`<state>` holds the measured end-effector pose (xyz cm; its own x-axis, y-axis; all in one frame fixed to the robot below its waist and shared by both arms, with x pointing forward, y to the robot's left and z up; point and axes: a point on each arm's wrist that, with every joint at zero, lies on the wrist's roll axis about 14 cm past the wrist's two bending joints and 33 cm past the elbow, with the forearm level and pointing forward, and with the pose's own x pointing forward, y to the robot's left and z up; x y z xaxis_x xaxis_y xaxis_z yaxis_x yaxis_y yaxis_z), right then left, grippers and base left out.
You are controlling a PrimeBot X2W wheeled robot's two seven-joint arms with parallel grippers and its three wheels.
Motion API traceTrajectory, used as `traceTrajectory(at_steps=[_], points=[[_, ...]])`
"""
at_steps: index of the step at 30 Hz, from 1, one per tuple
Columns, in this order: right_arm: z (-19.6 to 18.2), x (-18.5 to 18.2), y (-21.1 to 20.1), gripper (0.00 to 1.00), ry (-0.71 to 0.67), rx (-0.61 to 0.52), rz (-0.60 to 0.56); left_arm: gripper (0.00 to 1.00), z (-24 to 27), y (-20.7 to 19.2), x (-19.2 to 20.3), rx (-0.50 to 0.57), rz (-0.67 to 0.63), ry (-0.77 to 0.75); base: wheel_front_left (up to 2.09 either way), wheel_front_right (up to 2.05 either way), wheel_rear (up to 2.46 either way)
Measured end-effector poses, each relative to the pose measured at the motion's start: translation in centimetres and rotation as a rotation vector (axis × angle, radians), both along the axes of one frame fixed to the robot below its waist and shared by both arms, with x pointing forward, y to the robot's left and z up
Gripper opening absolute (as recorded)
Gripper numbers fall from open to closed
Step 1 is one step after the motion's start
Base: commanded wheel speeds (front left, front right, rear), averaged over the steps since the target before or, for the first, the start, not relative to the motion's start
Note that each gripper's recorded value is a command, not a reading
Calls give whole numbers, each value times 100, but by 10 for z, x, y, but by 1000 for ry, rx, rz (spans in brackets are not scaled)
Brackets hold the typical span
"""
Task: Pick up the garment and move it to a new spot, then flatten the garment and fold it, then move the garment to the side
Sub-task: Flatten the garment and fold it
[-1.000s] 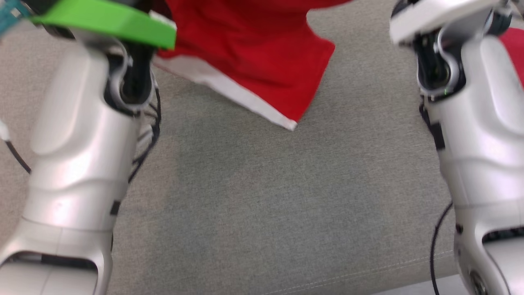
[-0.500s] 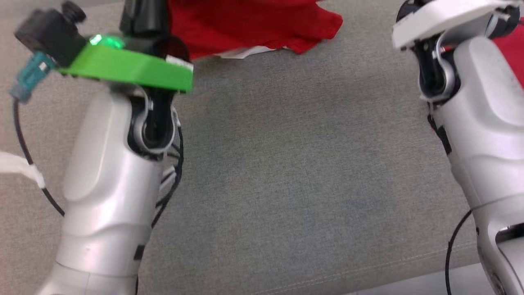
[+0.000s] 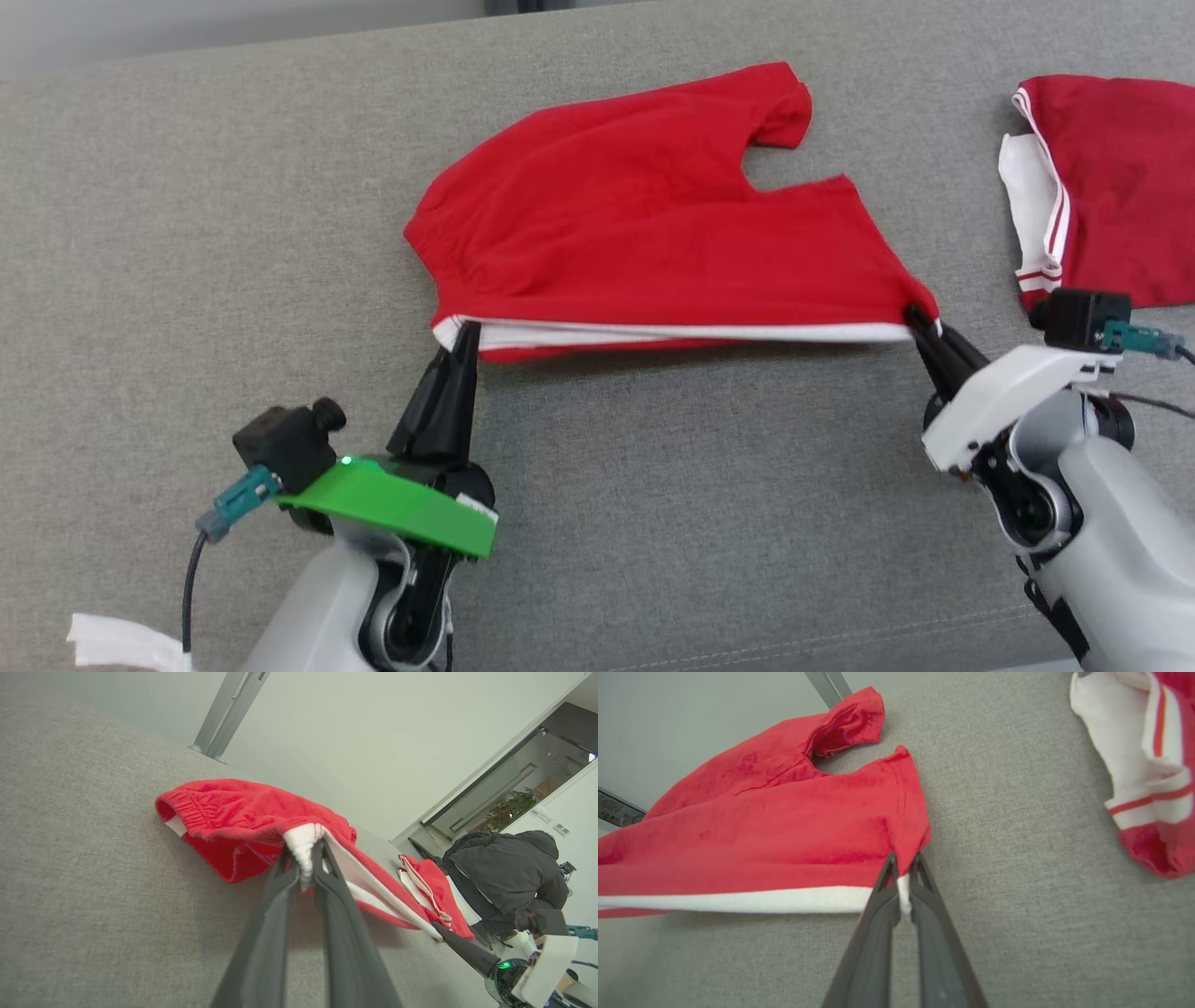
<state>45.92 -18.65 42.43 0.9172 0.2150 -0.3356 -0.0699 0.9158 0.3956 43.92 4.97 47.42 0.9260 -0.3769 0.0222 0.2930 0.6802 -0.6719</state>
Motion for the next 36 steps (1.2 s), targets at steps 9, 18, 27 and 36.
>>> traceTrajectory(at_steps=[9,18,27,36], points=[[-17,-77,2,0,220,-33,74,0,-32,14,-63,41,-85,165,0,0,0],[-15,-146,2,0,468,-111,84,0,-60,21,-118,111,-210,358,0,0,0],[11,-168,-9,0,549,-173,79,0,-52,11,-143,75,-288,421,0,0,0],[55,-73,1,0,311,-270,138,0,-11,1,-82,37,-250,262,0,0,0]])
